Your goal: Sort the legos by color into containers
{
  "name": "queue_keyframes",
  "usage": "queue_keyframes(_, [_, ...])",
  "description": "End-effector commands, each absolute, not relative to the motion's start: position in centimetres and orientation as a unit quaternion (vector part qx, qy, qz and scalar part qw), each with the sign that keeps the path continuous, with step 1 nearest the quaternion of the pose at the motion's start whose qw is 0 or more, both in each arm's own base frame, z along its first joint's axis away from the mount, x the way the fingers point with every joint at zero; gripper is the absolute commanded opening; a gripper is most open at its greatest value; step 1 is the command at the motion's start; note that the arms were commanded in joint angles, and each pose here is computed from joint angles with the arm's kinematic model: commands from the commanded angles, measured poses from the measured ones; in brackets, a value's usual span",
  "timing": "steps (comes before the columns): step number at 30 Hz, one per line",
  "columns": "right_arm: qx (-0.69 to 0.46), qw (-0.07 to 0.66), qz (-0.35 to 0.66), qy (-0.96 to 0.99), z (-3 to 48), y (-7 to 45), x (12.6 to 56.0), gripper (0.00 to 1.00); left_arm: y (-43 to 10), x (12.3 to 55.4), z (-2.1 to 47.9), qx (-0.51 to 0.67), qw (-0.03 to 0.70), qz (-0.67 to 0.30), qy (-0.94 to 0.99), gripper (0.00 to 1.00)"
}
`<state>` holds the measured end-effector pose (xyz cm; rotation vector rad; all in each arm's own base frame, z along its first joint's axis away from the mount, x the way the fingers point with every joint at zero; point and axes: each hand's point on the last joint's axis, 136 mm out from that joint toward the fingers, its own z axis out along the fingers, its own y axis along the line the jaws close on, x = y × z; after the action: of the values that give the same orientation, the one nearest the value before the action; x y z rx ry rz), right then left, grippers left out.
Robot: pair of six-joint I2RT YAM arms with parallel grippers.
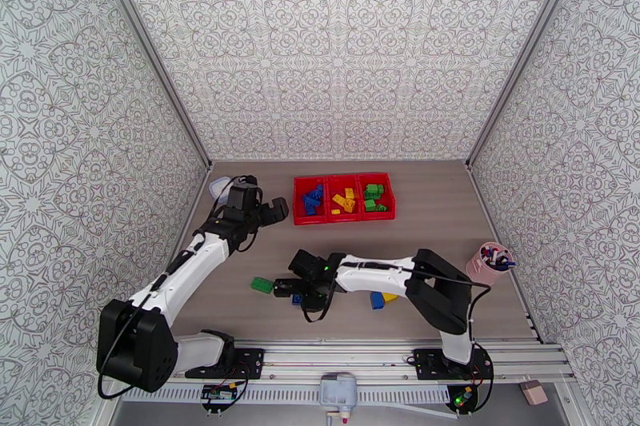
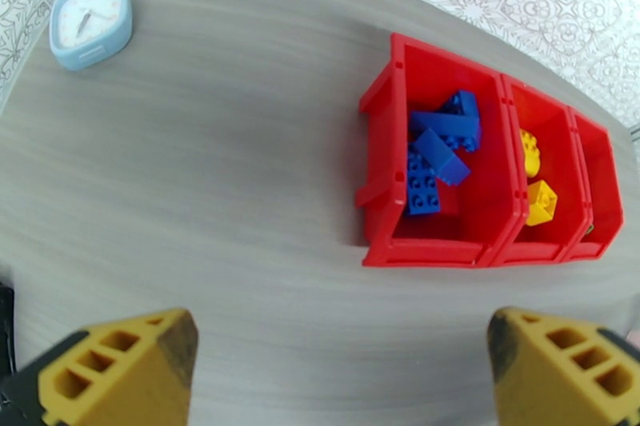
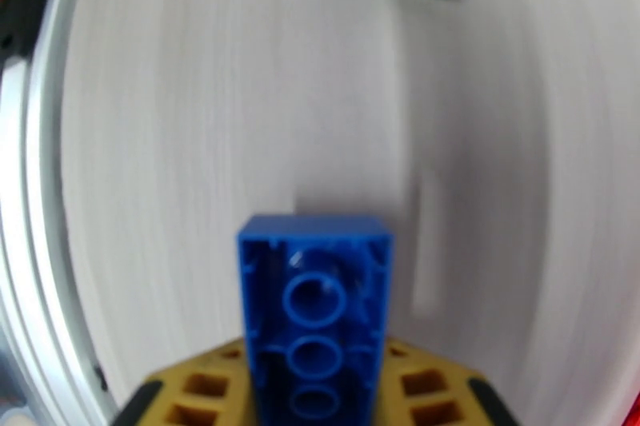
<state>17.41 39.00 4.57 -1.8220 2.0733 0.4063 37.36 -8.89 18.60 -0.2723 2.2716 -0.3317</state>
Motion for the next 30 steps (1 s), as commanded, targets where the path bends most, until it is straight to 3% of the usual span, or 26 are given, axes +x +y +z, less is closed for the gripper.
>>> queue_keyframes(1, [-0.55,0.265,0.181,0.771,8.3,38.9,21.0,0.24,-9.5,36.7,19.6,-0.059,0.427,-0.135,0.892,1.0])
queue_keyframes(8, [-0.357,0.371,0.228,0.826,13.8,35.4,28.4,0.23,-10.4,34.2,19.5,0.027,0.471,-0.137,0.871,1.0])
queue_keyframes(15, [-0.219,0.403,0.224,0.86,16.6,33.6,36.0,0.22,-12.5,31.1,19.7,0.137,0.523,-0.138,0.83,1.0])
queue_keyframes(23, [-0.153,0.41,0.201,0.876,17.0,34.5,43.4,0.23,-15.6,28.3,20.1,0.247,0.545,-0.144,0.788,1.0])
queue_keyframes(30, [-0.151,0.405,0.201,0.879,15.4,37.3,47.3,0.23,-16.9,27.4,19.6,0.288,0.539,-0.149,0.777,1.0])
